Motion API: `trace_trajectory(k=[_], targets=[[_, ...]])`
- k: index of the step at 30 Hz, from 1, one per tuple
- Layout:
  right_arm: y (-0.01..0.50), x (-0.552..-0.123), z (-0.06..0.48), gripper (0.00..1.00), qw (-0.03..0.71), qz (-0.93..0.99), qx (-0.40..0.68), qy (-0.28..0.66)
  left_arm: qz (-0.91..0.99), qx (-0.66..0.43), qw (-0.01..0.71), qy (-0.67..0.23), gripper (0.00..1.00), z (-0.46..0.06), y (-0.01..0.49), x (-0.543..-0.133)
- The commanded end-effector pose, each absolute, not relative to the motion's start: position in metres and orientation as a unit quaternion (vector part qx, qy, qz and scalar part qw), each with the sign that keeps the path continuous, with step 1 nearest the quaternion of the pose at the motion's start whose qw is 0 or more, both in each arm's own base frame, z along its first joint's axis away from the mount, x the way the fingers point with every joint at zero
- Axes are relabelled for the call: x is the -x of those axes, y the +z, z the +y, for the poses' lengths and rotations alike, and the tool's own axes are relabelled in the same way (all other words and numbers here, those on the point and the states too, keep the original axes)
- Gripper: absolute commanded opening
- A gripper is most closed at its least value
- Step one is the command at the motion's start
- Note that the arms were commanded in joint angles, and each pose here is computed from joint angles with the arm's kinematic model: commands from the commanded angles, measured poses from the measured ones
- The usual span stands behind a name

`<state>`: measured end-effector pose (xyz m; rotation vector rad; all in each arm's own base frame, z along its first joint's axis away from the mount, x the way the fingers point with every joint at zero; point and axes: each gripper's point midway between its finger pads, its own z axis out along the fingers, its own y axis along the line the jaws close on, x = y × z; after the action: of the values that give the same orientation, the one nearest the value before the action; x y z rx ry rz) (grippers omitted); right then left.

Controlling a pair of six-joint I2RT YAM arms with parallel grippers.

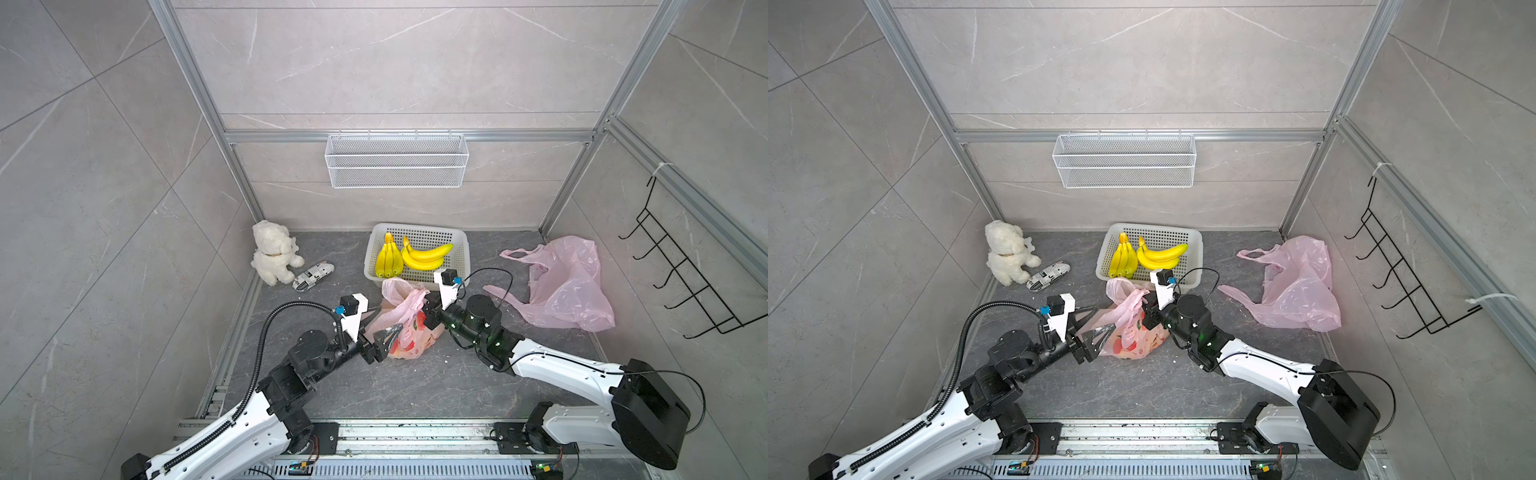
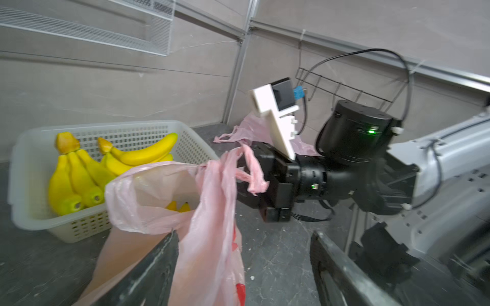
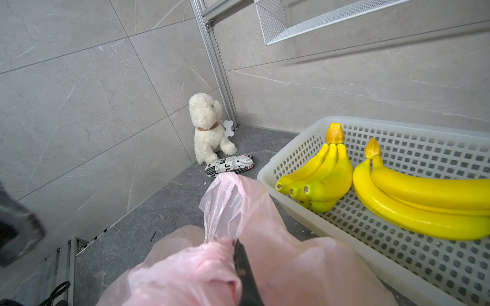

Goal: Place the banana into a plastic bag & tie a knot
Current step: Cross the plastic bag at the center of the board.

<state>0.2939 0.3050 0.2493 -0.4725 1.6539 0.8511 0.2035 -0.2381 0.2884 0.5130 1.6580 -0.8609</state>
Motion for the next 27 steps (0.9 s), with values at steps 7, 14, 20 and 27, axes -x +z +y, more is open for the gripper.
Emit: trace_trajectory(k=[7, 14, 20, 27], targets=[[0.247, -0.292, 0.308, 0.00, 0.582, 0.693, 0.213, 0.368, 0.808, -0.130, 0.513, -0.259, 0.77, -0.222, 0.263, -0.288], [0.247, -0.290, 0.308, 0.00, 0.585, 0.688, 0.221, 0.367, 0.826, -0.181, 0.456, -0.279, 0.71, -0.250, 0.239, -0.297], [0.244, -0.296, 0.308, 0.00, 0.589, 0.690, 0.211, 0.363, 0.778, -0.255, 0.429, -0.382, 0.67, -0.284, 0.232, -0.262], [0.249, -0.300, 0.311, 0.00, 0.599, 0.680, 0.204, 0.370, 0.750, -0.265, 0.418, -0.439, 0.67, -0.302, 0.224, -0.236]])
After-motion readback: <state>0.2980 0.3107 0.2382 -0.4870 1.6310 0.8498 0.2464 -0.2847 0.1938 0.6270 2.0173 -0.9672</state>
